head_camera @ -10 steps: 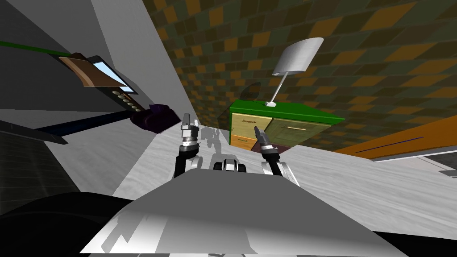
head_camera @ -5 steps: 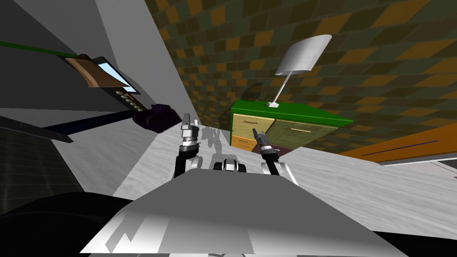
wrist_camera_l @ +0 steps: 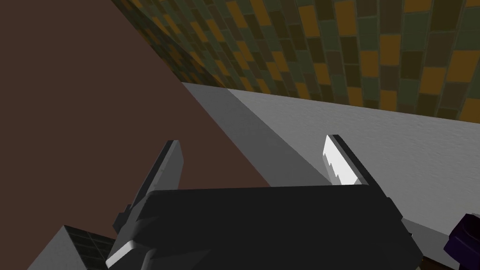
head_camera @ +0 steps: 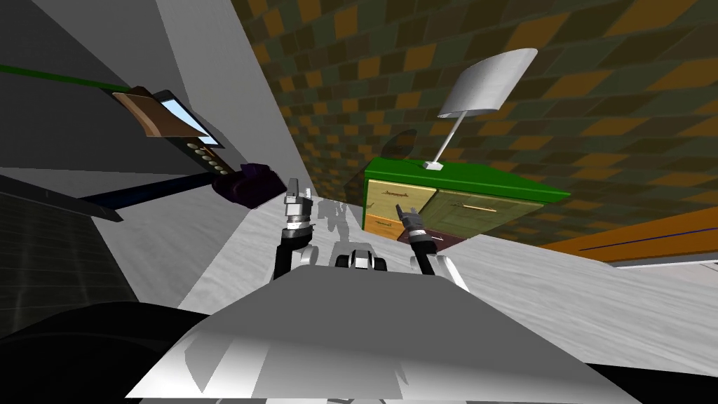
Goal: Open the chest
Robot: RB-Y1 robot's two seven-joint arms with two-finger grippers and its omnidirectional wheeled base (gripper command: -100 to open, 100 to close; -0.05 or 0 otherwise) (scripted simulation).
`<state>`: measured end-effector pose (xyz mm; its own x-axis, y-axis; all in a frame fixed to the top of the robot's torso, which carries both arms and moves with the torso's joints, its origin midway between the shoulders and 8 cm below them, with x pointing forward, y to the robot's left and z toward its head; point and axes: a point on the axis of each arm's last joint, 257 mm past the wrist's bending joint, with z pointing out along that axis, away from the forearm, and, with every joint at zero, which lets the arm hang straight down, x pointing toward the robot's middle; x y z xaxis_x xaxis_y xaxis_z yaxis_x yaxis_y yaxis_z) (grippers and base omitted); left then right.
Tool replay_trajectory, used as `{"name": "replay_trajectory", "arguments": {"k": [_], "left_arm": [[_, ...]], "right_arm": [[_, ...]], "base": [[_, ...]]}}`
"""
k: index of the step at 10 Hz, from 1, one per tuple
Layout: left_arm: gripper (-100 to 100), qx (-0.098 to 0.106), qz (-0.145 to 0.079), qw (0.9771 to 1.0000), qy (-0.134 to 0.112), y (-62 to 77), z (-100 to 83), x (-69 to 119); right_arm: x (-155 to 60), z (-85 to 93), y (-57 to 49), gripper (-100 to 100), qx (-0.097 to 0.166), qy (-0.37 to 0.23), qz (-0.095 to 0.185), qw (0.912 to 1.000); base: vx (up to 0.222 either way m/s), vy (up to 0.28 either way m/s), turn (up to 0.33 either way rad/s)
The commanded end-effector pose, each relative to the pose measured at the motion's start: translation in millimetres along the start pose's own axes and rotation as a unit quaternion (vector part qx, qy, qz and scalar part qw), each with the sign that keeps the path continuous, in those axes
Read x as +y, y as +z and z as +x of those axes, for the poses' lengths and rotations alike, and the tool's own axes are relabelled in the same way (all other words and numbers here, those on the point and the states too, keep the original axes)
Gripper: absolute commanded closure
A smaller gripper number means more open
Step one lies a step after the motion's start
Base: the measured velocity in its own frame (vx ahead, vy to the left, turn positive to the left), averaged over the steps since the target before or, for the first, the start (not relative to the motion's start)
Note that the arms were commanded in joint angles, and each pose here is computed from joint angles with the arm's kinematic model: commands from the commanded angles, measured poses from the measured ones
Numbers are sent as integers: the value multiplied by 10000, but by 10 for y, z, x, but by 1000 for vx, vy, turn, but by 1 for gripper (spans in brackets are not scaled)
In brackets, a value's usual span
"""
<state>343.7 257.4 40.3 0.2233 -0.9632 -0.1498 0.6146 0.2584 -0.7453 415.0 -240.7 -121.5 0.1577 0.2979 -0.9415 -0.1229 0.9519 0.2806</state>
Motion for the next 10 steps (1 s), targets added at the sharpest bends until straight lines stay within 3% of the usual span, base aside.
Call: {"name": "replay_trajectory", "arguments": {"k": [1,2,4,10], "left_arm": [[0,0,0,10000,0,0,0,0],[0,0,0,10000,0,0,0,0],[0,0,0,10000,0,0,0,0],[0,0,0,10000,0,0,0,0]], "right_arm": [[-72,43,-2,-100,72,-367,86,9993],[-172,124,-9,-100,179,-612,244,9977],[-172,125,-9,-100,187,-798,240,9963],[-488,330,-51,-100,500,-1887,702,9782]], "base": [[20,5,-4],[38,11,63],[29,5,11],[43,10,40]]}}
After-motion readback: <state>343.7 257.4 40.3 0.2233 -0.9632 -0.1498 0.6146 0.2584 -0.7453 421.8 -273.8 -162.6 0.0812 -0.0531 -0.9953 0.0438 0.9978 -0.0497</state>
